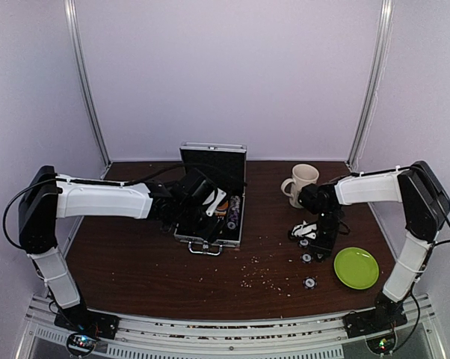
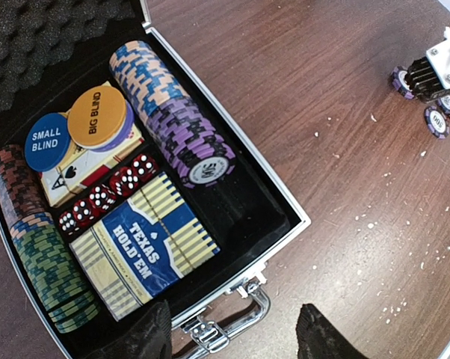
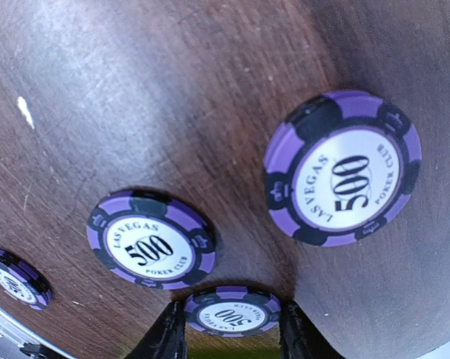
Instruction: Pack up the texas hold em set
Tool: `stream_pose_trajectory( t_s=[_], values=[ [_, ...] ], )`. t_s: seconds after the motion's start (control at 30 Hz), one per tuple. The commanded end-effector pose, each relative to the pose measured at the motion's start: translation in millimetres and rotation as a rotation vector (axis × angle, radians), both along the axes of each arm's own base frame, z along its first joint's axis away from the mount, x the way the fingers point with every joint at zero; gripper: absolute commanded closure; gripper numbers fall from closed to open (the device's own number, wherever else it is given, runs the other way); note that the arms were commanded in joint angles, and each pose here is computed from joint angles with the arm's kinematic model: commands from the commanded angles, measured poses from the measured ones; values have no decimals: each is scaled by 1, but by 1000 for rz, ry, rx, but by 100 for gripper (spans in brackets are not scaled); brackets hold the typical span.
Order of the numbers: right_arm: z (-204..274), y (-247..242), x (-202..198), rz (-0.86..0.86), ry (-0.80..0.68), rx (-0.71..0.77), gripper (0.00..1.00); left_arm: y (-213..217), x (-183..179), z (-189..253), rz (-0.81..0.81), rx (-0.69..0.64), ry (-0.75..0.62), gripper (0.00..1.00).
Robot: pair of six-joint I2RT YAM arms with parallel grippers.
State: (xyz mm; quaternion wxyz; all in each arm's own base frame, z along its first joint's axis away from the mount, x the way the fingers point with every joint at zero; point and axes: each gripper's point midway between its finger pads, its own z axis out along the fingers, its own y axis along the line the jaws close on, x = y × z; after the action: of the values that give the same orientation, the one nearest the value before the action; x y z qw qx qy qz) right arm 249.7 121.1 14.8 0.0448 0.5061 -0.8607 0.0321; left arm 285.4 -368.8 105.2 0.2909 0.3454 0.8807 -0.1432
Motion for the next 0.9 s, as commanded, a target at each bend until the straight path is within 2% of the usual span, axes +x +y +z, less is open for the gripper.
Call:
stream_pose_trajectory(
  t_s=[0.0,0.17,0.2,0.3,0.4,0.87],
  values=[
    [-12,-16,-3,30,32,-86,61,-7,4,8,-4,-23,-28,41],
    [-12,-17,-3,34,37,-90,66,-6,4,8,-2,-20,-28,41],
    [-12,-17,-3,32,36,-88,65,-6,4,8,-2,-19,-29,41],
    [-12,-16,-3,30,31,-86,50,-6,4,7,0,-18,-28,41],
    [-13,-18,-4,32,53,-100,48,-6,4,7,-2,-19,-28,41],
    [-13,-19,-8,56,75,-102,69,-2,3,7,9,-15,-30,41]
  ],
)
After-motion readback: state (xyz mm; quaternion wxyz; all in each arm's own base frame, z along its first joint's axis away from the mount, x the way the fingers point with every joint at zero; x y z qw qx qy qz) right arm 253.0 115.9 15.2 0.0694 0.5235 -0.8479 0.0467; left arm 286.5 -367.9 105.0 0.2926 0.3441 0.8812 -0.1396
